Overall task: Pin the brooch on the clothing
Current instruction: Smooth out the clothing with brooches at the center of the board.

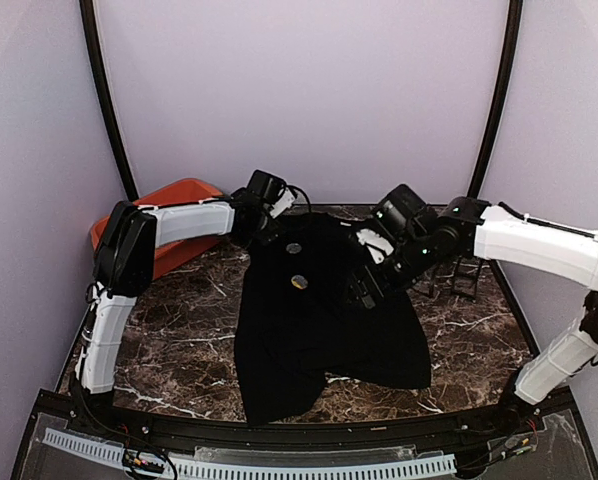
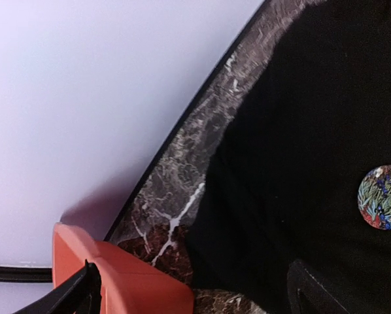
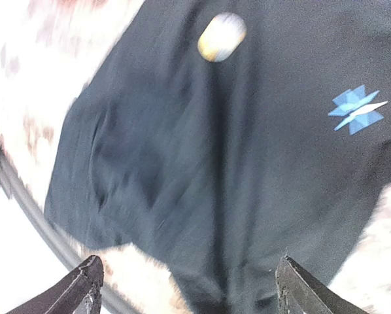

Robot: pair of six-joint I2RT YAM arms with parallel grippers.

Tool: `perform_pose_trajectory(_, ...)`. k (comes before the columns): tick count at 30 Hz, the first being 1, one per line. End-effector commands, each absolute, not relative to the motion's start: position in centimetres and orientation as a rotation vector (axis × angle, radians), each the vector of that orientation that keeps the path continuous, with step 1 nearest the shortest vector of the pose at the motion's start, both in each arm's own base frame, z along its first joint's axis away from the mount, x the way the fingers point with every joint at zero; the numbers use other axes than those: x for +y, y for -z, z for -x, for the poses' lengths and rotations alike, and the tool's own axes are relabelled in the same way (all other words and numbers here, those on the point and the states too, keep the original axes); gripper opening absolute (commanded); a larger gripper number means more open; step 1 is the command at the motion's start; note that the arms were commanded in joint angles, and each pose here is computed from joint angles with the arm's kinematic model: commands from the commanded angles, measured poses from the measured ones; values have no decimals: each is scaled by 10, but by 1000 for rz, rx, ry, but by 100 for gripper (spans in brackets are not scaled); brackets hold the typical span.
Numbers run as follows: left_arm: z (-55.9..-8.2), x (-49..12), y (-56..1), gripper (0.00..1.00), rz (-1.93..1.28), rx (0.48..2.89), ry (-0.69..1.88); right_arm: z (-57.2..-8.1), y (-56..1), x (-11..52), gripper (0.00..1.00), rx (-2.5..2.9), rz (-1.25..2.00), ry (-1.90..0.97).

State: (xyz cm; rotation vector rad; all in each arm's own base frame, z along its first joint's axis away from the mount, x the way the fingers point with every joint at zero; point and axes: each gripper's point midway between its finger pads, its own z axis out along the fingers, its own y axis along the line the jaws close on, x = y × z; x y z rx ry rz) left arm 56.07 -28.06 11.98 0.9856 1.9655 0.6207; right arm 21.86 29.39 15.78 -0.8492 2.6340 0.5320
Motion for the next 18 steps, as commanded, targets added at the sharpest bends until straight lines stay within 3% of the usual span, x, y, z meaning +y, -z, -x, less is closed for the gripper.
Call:
perform_pose_trajectory(1, -542, -273, -199, 99, -850, 1989, -476, -290, -200, 262, 89, 2491, 599, -421)
perform_pose_trajectory(4, -512, -274, -184, 99, -859, 2089, -339, -342, -204, 244, 86, 2428, 446, -363)
perform_pose_trajectory(9, -460, -284, -158, 98, -799, 2162, -160, -414, -193, 237, 66, 2387, 353, -348)
perform_pose_trajectory(12, -431, -287, -127, 85, -827, 2218, -132, -444, -179, 254, 54, 2385, 390, -420)
perform_pose_trajectory(13, -424, -294, -122, 76, -842, 2221, -118, -454, -172, 259, 52, 2386, 393, -447)
perform_pose_trajectory(15, -411, -300, -104, 64, -874, 2248, -112, -469, -153, 264, 34, 2415, 377, -500)
perform_pose_trajectory(18, -399, -303, -79, 58, -909, 2275, -155, -487, -125, 267, 18, 2461, 317, -585)
